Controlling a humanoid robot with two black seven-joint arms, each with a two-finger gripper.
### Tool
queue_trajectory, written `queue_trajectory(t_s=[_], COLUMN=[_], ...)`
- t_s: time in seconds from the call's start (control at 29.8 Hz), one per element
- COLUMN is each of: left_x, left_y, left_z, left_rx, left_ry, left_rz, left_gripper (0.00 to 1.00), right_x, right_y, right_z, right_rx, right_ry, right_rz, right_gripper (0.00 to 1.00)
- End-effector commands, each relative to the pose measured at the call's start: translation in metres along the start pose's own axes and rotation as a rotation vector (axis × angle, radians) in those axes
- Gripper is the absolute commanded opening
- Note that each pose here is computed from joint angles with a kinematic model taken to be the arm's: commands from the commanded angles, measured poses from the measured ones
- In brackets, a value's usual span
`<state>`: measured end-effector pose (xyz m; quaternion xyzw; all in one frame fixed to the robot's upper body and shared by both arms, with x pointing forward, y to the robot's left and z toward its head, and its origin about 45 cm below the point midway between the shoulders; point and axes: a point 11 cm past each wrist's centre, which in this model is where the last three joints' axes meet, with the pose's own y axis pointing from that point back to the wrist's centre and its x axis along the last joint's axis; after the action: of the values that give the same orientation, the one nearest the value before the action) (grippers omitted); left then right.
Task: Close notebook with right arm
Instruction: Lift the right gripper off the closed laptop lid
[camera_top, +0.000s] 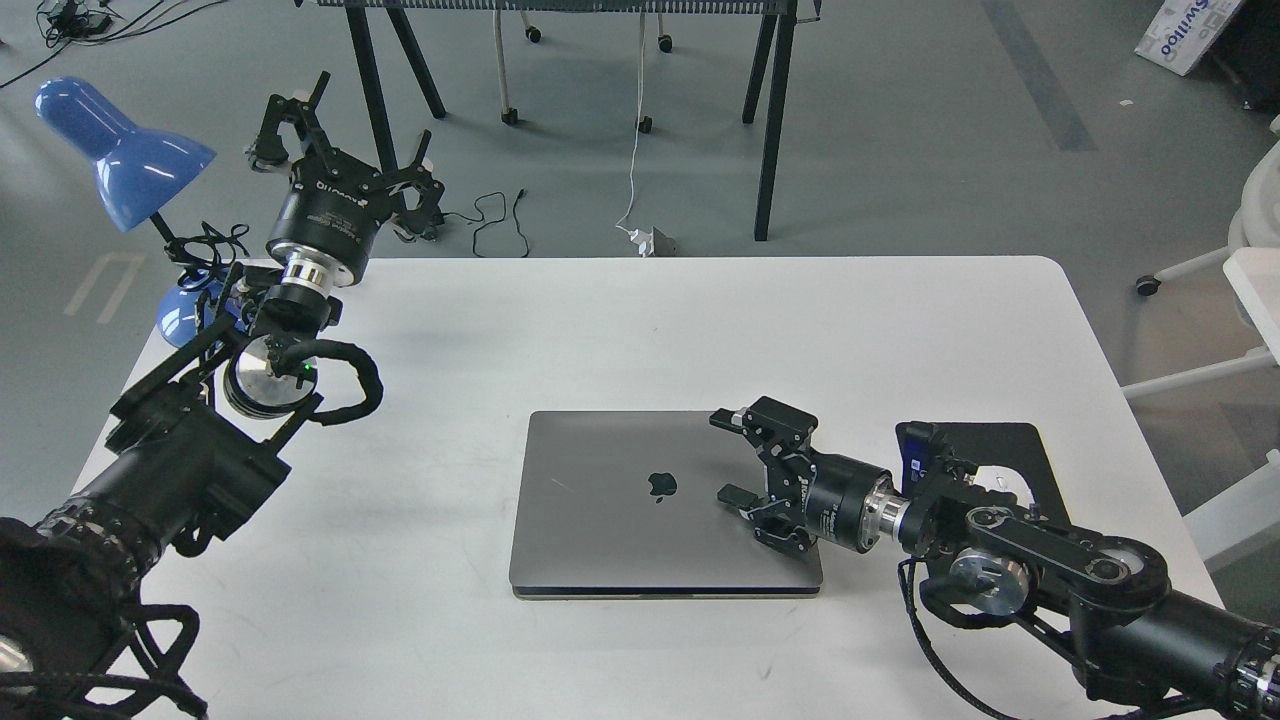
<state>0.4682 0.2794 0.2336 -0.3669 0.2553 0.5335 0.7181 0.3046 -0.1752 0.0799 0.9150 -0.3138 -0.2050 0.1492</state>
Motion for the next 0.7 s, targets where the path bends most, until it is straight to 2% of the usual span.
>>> queue_trajectory(t_s=[0.0, 0.44, 0.54, 0.67], left_x=[0.0, 0.0, 0.0, 0.0], left_y=[0.0, 0.0, 0.0, 0.0], left_z=[0.0, 0.0, 0.0, 0.0], left_rx=[0.001, -0.001, 0.0, -0.001], left_ry=[0.0, 0.0, 0.0, 0.0], left_rz=[-0.001, -0.001, 0.001, -0.001], left_gripper=[1.0, 1.0, 1.0, 1.0], right_x=[0.0, 0.001, 0.0, 0.01], right_y=[0.007, 0.012, 0.01, 0.017], right_z=[0.006, 0.006, -0.003, -0.043], right_rx=[-0.022, -0.021, 0.009, 0.125], right_ry=[0.011, 0.007, 0.007, 0.008], right_rz=[-0.005, 0.0, -0.004, 0.021], right_gripper=[1.0, 1.0, 1.0, 1.0])
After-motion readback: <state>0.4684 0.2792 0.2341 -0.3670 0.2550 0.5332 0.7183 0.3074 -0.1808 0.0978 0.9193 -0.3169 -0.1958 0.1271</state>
